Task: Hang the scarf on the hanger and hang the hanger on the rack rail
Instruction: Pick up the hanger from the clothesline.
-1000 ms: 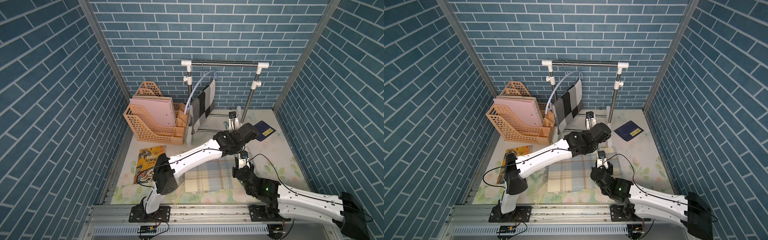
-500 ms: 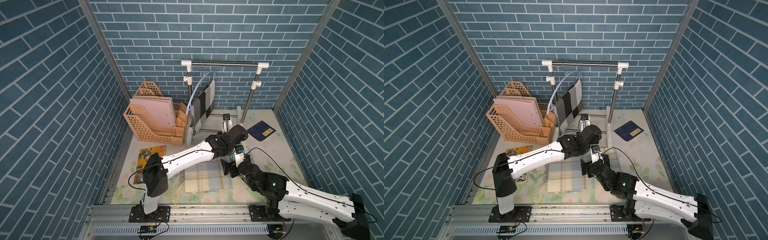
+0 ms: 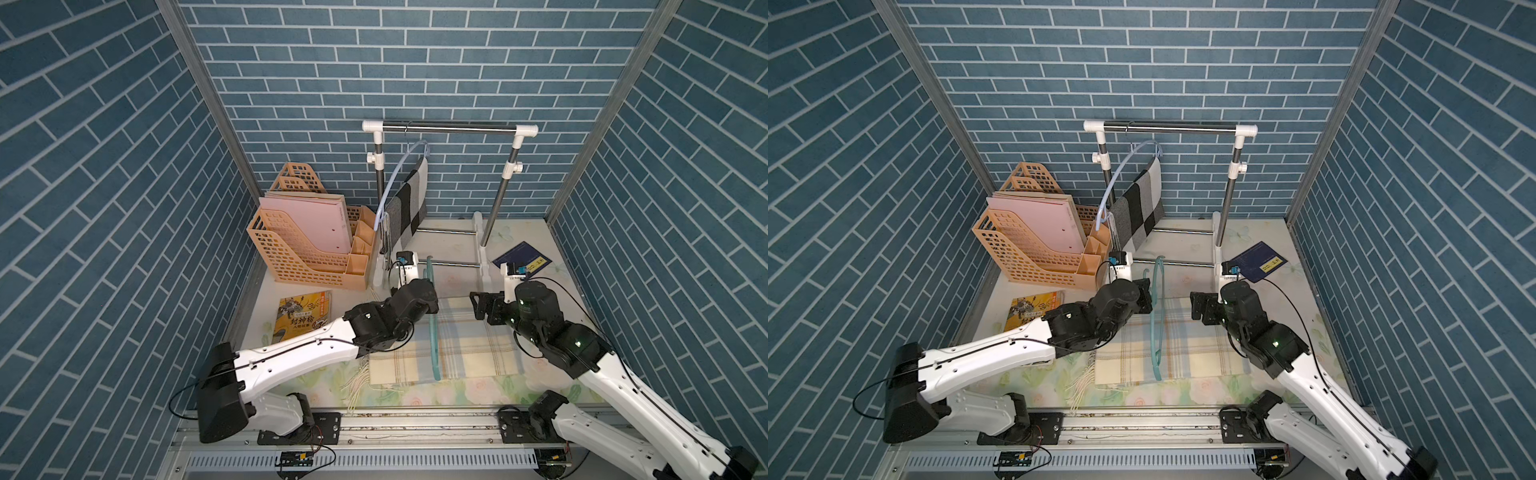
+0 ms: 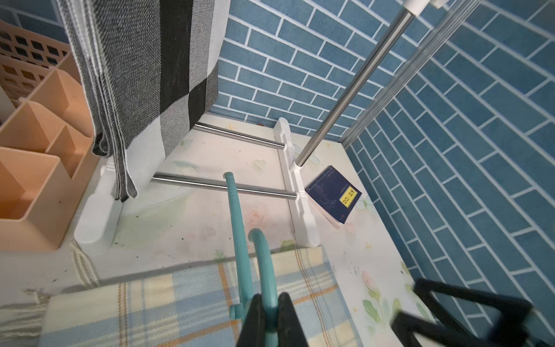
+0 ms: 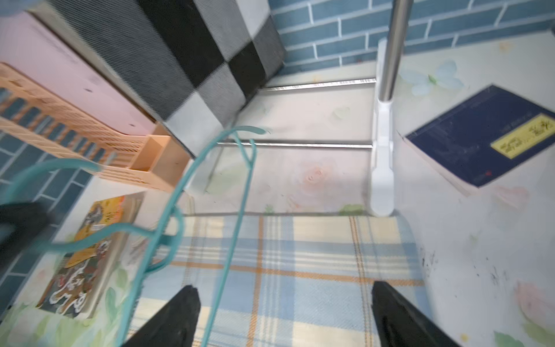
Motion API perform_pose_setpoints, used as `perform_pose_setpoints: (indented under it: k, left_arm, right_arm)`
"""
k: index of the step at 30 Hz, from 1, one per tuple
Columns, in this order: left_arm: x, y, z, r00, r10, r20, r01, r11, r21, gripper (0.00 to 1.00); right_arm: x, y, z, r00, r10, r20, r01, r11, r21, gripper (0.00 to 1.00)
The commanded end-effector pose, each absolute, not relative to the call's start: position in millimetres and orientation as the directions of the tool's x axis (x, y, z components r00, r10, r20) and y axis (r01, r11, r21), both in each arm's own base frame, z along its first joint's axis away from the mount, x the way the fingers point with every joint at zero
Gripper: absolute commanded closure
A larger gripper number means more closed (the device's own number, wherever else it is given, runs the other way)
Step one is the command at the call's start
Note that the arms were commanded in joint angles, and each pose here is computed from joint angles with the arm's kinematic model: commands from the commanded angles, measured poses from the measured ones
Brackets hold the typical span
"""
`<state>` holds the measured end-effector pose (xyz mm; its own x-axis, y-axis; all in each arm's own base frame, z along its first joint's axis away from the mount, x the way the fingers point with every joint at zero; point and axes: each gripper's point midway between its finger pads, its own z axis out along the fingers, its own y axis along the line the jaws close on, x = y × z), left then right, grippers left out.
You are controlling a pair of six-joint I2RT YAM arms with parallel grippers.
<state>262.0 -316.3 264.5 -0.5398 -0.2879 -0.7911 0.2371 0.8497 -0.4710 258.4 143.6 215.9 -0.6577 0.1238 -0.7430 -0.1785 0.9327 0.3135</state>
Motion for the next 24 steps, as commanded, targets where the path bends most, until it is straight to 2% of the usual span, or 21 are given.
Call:
perform_pose_setpoints:
  k: [1, 4, 6, 10, 16, 24]
  left_arm:
    - [253, -316, 268, -0.552, -0.394, -0.735, 0.257, 0.758, -0.6, 1.0]
    - [249, -312, 251, -0.577, -0.435, -0.692, 0.224, 0.73, -0.646, 1.0]
    - [247, -316, 239, -0.601, -0.451, -0.66, 0.207, 0.71, -0.673, 1.0]
    - [247, -323, 220, -0.628, -0.469, -0.622, 0.176, 0.692, -0.7, 1.0]
    - [248, -323, 201, -0.634, -0.489, -0.599, 0.148, 0.683, -0.715, 1.0]
    - [248, -316, 190, -0.627, -0.458, -0.63, 0.147, 0.724, -0.674, 1.0]
  right_arm:
    - [262, 129, 173, -0.773, 0.226, -0.593, -0.071, 0.898, 0.434, 0.13]
    - [275, 90, 136, -0.774, 0.345, -0.531, 0.088, 0.889, 0.45, 0.19]
    - [278, 69, 113, -0.778, 0.373, -0.506, 0.166, 0.898, 0.407, 0.22]
    - [287, 46, 102, -0.755, 0.378, -0.536, 0.239, 0.92, 0.311, 0.27]
    - [291, 41, 72, -0.793, 0.359, -0.492, 0.271, 0.931, 0.244, 0.36]
    - [289, 36, 39, -0.832, 0.334, -0.444, 0.282, 0.942, 0.18, 0.41]
